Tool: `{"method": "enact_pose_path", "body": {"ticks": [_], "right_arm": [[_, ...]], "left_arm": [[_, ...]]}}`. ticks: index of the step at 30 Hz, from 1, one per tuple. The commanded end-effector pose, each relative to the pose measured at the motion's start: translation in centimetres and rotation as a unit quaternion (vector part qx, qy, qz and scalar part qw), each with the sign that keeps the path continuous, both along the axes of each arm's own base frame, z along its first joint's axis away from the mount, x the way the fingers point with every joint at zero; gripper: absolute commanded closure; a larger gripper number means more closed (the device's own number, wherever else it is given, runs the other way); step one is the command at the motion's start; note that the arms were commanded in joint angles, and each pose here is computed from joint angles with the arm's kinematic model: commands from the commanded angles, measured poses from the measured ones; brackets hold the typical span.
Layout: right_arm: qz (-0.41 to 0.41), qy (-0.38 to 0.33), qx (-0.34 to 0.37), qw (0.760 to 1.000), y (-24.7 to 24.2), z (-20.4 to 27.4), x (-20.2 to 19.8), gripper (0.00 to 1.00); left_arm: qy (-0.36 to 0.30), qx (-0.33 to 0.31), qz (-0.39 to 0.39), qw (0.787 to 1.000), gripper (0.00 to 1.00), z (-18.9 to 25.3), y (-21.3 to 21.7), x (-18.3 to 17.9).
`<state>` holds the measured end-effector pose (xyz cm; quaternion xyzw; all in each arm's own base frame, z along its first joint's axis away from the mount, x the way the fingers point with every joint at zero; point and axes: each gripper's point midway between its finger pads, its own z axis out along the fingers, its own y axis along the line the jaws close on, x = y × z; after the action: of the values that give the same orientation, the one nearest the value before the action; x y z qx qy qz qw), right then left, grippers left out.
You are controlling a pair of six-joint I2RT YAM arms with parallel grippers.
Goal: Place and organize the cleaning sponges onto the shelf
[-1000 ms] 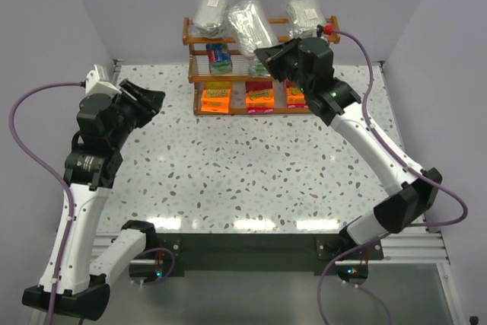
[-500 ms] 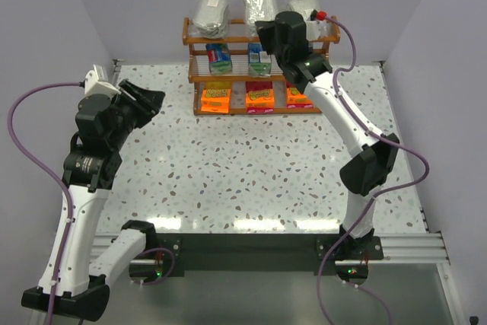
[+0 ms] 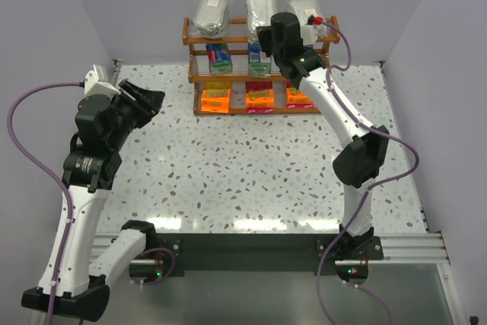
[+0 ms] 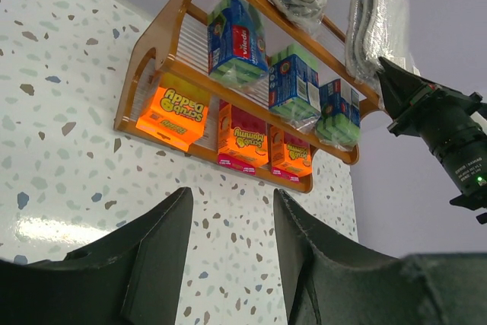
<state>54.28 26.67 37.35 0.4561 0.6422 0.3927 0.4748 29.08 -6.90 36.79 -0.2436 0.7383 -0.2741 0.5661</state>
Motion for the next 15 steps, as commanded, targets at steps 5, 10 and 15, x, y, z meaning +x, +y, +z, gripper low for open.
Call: {"method": "enact_pose_path", "body": {"ticks": [5, 10, 15], "right_arm": [[-0.013, -0.019, 0.044, 0.999, -0.1, 1.7, 1.2, 0.82], [-0.005, -0.021, 0.053, 0.998, 0.3, 1.7, 1.5, 0.69], [0.005, -0.048, 0.057, 0.997, 0.4, 3.7, 1.1, 0.52]], "left_arm": [[-0.022, 0.005, -0.003, 1.0, 0.48, 1.4, -0.1, -0.1], [-0.023, 0.006, -0.001, 1.0, 0.47, 1.5, 0.0, -0.1], [-0.023, 0.007, 0.0, 1.0, 0.47, 1.6, 0.0, 0.0]]}}
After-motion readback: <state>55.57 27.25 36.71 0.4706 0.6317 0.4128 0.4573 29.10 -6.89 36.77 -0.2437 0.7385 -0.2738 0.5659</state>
